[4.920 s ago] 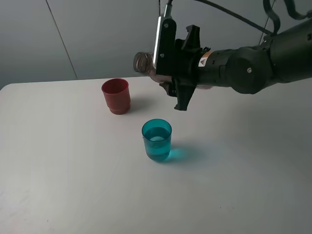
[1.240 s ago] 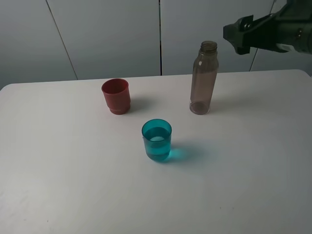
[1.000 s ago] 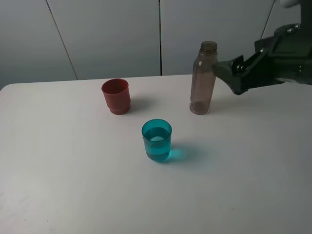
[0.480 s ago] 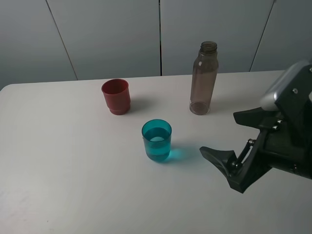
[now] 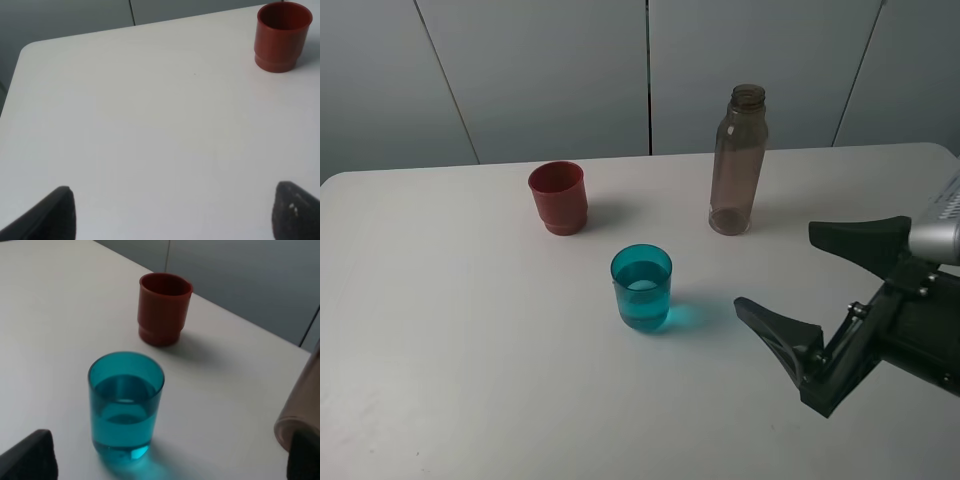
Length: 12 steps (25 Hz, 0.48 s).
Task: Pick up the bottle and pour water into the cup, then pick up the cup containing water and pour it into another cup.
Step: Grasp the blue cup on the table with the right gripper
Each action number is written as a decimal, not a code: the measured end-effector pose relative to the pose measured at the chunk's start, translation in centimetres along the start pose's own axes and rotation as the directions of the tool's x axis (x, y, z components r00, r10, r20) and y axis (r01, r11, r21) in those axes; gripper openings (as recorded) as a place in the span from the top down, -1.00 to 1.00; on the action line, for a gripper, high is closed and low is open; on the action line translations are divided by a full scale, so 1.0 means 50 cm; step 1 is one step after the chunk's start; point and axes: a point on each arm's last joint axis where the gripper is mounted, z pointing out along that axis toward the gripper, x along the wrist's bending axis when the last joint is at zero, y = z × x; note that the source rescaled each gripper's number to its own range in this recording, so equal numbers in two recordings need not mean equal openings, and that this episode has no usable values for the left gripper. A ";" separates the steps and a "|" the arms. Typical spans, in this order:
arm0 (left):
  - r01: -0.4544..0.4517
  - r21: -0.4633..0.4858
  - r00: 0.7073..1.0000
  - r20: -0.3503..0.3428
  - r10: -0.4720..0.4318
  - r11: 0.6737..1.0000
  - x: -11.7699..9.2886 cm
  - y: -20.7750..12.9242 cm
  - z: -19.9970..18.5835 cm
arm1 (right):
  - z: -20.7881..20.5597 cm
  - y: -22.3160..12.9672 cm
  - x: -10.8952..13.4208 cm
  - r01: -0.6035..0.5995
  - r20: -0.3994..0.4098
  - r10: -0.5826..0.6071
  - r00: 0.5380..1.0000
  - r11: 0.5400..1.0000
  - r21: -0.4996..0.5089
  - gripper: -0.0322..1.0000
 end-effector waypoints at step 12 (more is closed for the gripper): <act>0.000 0.000 1.000 0.000 0.000 1.000 0.000 0.000 0.000 | 0.089 -0.060 0.018 0.100 -0.035 -0.095 0.995 0.973 0.208 -1.00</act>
